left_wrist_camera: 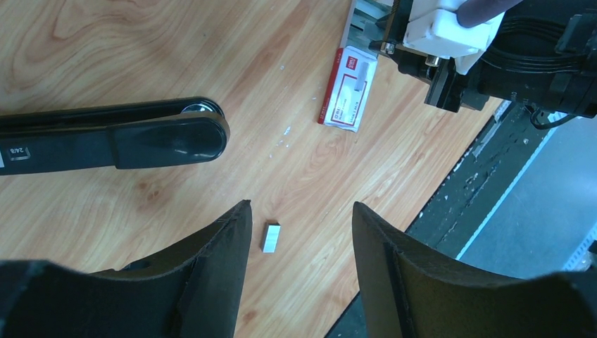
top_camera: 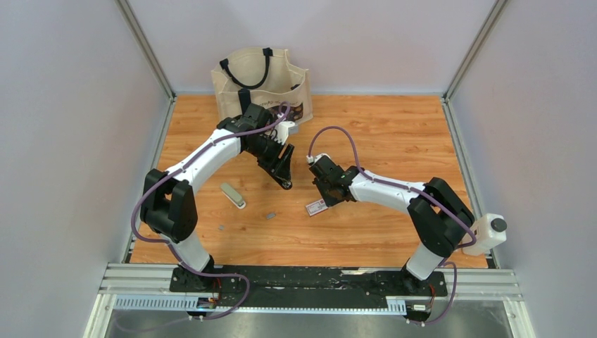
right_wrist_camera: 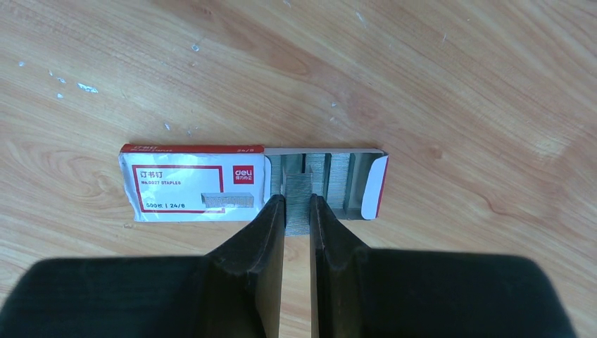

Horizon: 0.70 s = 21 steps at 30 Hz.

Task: Unload the staples from the stapler

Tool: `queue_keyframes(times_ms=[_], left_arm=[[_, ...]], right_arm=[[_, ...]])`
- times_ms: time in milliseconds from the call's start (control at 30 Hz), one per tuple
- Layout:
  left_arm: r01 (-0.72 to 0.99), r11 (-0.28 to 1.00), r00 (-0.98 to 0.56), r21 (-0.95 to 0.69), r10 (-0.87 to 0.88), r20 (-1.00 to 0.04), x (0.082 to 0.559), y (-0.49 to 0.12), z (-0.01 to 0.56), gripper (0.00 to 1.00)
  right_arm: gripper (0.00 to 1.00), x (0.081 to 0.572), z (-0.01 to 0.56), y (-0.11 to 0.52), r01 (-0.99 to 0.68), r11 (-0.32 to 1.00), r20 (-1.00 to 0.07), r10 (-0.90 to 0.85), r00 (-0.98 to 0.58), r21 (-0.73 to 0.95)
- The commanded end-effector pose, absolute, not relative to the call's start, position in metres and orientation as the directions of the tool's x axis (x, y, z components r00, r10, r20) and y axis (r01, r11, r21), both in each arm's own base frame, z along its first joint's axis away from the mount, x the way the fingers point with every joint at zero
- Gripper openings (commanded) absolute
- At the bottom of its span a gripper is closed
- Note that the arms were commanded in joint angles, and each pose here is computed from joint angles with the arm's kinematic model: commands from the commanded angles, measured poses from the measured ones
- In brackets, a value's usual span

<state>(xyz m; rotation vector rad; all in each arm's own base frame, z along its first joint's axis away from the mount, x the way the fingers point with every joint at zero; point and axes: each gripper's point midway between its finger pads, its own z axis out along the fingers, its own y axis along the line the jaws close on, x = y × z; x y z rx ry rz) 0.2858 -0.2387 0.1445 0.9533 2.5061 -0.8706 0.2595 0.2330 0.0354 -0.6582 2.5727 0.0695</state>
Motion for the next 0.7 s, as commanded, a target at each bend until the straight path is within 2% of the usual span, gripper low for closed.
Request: queue_keyframes(times_ms=[0, 333, 567, 667], left_arm=[[0.715, 0.566, -0.689, -0.410, 0.476, -0.546, 0.2864, -0.2407, 0.1616, 0.63], [0.718, 0.566, -0.686, -0.406, 0.476, -0.550, 0.2861, -0.2396, 0.1622, 0.63], [0.722, 0.566, -0.681, -0.399, 0.478, -0.554, 0.2868, -0.2396, 0.1640, 0.63], [0.722, 0.567, -0.681, -0.397, 0.478, -0.554, 0.2871, -0.2388, 0.1639, 0.62]], right_arm=[[0.08, 0.2716, 0.0456, 0.2409, -0.468, 0.880, -0.502, -0.442, -0.743, -0.083], [0.11, 0.2709, 0.0457, 0.2419, -0.472, 0.878, -0.500, -0.444, -0.743, -0.077], [0.38, 0.2690, 0.0449, 0.2427, -0.477, 0.876, -0.496, -0.445, -0.746, -0.069], [0.40, 0.2692, 0.0462, 0.2421, -0.476, 0.877, -0.500, -0.444, -0.744, -0.071]])
